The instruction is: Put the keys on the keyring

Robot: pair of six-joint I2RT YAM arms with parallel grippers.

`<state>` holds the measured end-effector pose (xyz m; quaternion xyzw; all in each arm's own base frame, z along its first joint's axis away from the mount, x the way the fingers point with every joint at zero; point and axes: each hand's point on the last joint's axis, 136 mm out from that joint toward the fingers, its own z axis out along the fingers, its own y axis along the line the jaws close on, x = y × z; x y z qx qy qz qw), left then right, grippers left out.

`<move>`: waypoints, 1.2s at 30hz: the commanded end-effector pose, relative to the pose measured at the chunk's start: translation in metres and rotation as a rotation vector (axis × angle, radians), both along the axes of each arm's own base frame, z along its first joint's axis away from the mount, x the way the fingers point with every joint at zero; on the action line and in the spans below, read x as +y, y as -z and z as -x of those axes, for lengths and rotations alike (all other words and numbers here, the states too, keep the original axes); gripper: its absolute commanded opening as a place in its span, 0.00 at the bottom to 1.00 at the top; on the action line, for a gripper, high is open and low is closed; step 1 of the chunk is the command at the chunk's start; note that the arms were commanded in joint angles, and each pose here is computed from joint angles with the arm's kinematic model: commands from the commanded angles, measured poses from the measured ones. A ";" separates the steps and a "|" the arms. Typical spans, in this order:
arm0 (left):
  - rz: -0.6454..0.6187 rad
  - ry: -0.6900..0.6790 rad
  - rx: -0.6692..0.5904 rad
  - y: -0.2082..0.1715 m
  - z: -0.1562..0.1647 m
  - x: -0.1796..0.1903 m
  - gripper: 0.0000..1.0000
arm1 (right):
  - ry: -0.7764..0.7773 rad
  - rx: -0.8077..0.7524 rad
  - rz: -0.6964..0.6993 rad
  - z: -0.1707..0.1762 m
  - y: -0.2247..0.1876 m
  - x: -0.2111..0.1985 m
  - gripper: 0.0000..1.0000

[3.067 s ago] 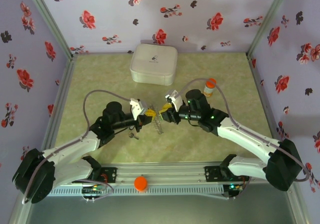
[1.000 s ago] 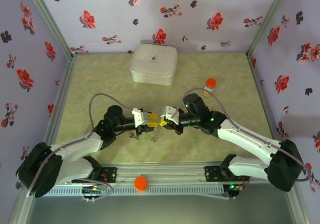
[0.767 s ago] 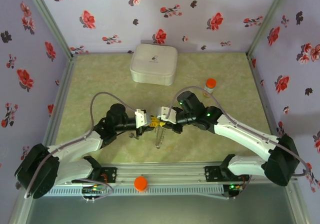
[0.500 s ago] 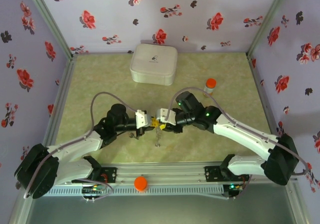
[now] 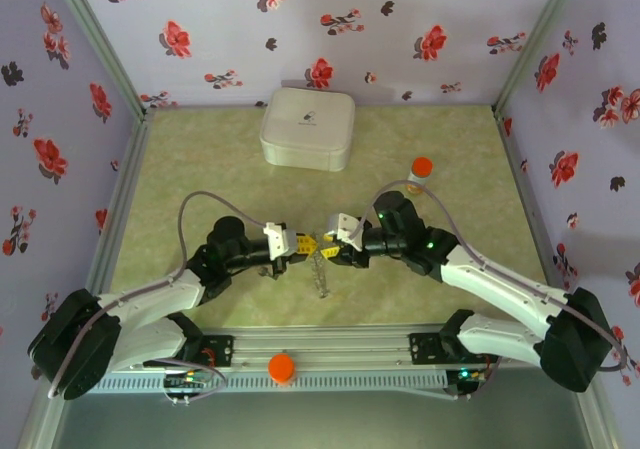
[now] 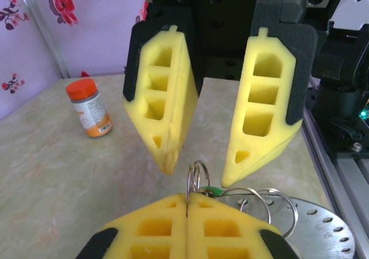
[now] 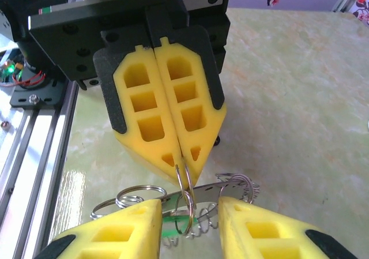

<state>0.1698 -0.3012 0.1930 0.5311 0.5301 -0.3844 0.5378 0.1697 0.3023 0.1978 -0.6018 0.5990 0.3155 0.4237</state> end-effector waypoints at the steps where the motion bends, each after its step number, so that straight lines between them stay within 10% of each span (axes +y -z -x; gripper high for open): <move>1: 0.077 0.017 -0.039 -0.019 0.004 -0.002 0.00 | -0.013 0.006 -0.064 0.003 -0.012 0.004 0.30; 16: 0.093 0.037 -0.019 -0.023 0.007 -0.003 0.00 | -0.045 -0.004 -0.059 0.002 -0.012 0.009 0.00; 20: 0.063 -0.001 -0.003 -0.015 0.002 0.000 0.34 | -0.055 -0.010 0.003 0.002 -0.009 0.006 0.00; 36: -0.072 0.025 -0.029 0.000 0.003 -0.004 0.19 | -0.147 -0.073 0.318 0.003 0.007 0.005 0.00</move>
